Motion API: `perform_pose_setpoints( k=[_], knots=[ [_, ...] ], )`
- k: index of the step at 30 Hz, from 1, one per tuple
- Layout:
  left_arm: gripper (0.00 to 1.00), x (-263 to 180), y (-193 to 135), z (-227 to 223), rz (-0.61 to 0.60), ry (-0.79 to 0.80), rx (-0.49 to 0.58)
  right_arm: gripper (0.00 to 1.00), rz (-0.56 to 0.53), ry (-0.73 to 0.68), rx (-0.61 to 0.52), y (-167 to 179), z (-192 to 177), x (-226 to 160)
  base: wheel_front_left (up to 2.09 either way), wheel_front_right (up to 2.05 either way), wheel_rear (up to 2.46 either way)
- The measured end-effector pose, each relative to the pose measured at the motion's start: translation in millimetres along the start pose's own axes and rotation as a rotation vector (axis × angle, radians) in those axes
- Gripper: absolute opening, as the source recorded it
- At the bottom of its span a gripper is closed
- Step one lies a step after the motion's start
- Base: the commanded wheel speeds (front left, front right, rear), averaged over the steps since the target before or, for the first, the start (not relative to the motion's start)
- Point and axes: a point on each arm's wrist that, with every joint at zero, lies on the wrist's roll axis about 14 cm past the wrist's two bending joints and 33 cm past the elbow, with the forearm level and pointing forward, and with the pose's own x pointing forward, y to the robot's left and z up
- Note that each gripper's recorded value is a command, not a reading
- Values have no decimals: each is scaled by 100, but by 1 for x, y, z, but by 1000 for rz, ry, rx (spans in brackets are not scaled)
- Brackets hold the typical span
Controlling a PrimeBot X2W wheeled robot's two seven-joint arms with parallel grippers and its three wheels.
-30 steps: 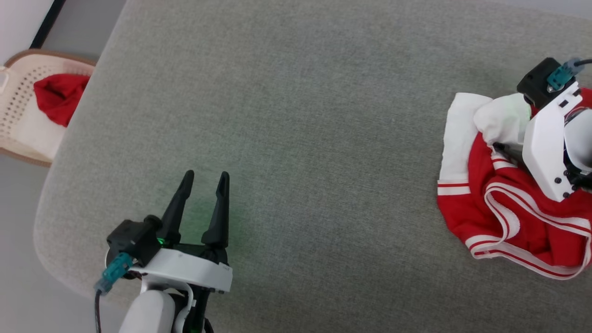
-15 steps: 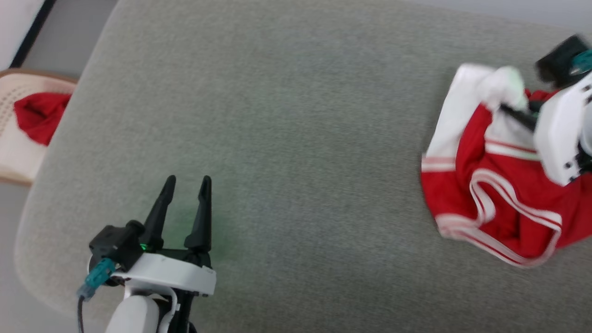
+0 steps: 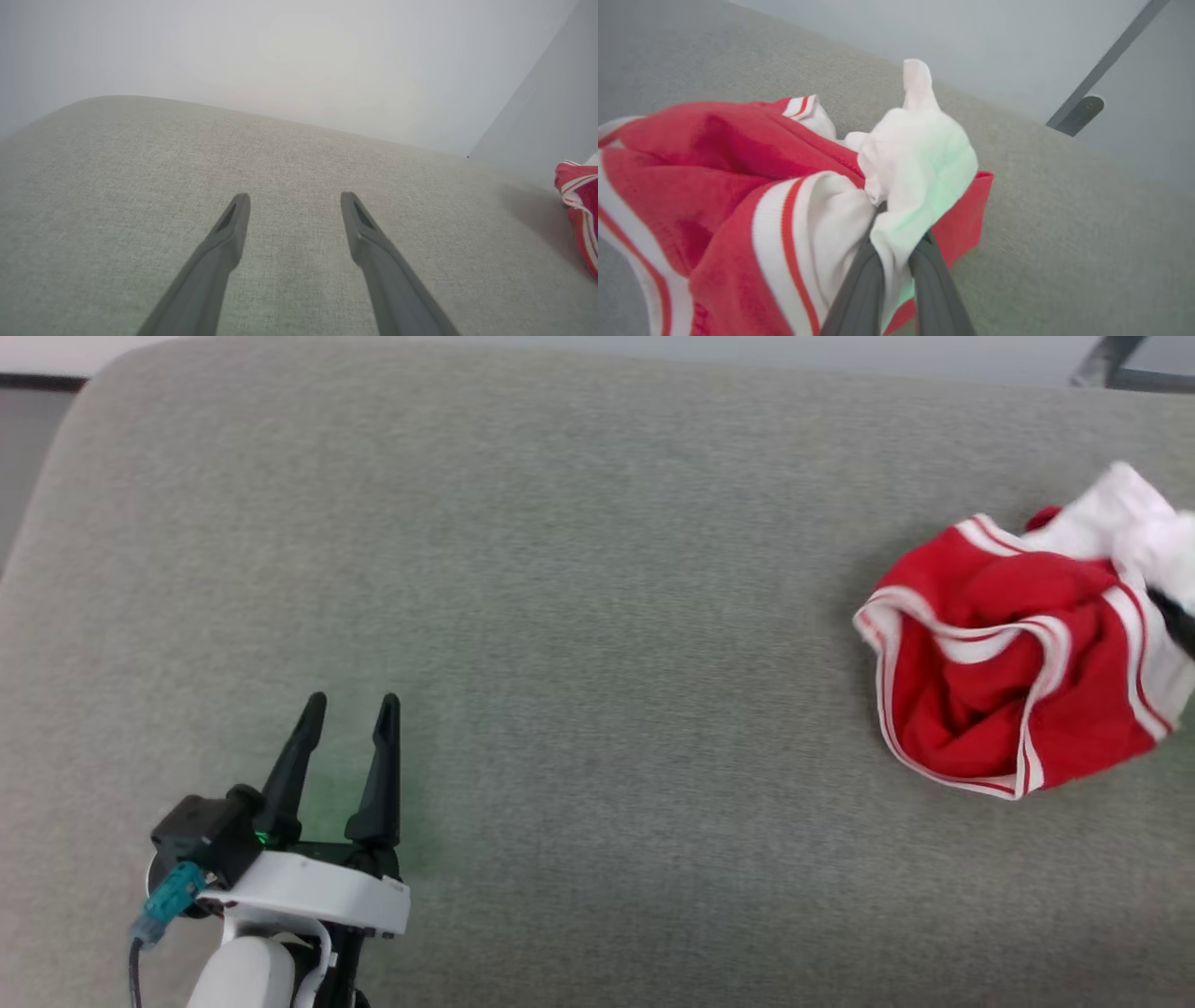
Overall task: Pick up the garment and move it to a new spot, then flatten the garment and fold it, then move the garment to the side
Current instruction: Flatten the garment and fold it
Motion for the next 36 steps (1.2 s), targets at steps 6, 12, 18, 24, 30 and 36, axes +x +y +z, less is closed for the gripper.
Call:
perform_pose_setpoints(
  k=[6, 12, 18, 24, 30, 36],
  knots=[
    [100, 10, -15, -4, -45, 3, -13, 0, -124, -5, 146, -25, -50, -34, 0, 0, 0],
    [100, 14, -21, -7, -69, 10, -11, 97, -189, -33, 213, -32, -70, -47, 0, 0, 0],
    [100, 21, -27, 0, -118, -2, 25, 100, -282, -94, 234, -51, -70, -67, 0, 0, 0],
    [100, 41, -47, 23, -226, -39, 79, 100, -386, -169, 258, -70, -71, -100, 0, 0, 0],
    [100, 73, -102, 57, -430, -57, 163, 100, -384, -306, 318, -51, -58, -117, 0, 0, 0],
    [100, 94, -194, 72, -703, 30, 240, 100, -277, -392, 394, 1, -47, -121, 0, 0, 0]
  ],
)
